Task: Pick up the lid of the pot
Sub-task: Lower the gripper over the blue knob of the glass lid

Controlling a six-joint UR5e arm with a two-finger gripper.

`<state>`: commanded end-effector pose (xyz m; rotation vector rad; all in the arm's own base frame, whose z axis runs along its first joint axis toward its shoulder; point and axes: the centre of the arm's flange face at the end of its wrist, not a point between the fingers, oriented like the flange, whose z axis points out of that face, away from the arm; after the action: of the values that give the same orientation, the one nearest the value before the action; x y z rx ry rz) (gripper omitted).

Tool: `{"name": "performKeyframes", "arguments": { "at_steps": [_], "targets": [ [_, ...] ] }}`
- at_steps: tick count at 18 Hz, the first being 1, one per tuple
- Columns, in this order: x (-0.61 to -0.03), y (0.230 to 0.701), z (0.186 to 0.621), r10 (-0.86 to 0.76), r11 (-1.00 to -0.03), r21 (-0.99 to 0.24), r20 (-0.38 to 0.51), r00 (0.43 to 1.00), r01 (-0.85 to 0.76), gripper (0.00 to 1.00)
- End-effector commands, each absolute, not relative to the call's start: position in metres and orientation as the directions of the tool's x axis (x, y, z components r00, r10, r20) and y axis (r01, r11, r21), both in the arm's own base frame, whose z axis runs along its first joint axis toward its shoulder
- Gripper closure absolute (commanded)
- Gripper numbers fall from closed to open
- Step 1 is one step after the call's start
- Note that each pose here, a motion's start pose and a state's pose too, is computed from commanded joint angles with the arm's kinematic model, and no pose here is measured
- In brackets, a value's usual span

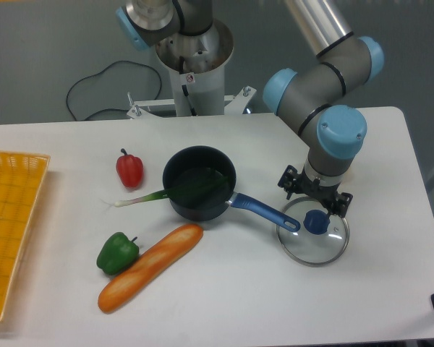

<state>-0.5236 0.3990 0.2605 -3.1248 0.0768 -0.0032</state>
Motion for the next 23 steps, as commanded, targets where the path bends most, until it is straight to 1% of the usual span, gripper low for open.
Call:
{"name": "performKeyframes", "arguments": {
  "at_steps": [13, 21, 23],
  "targets": [
    [-0.548, 0.397, 0.239, -0.025, -1.0, -0.017, -0.004, 1.0, -0.025, 0.0],
    [-0.555, 0.397, 0.234, 0.087, -0.996, -0.019, -0.005, 0.996, 0.087, 0.0],
    [-0.554, 0.399, 0.23, 0.086, -0.996, -0.017, -0.006, 0.996, 0.086, 0.0]
  ]
}}
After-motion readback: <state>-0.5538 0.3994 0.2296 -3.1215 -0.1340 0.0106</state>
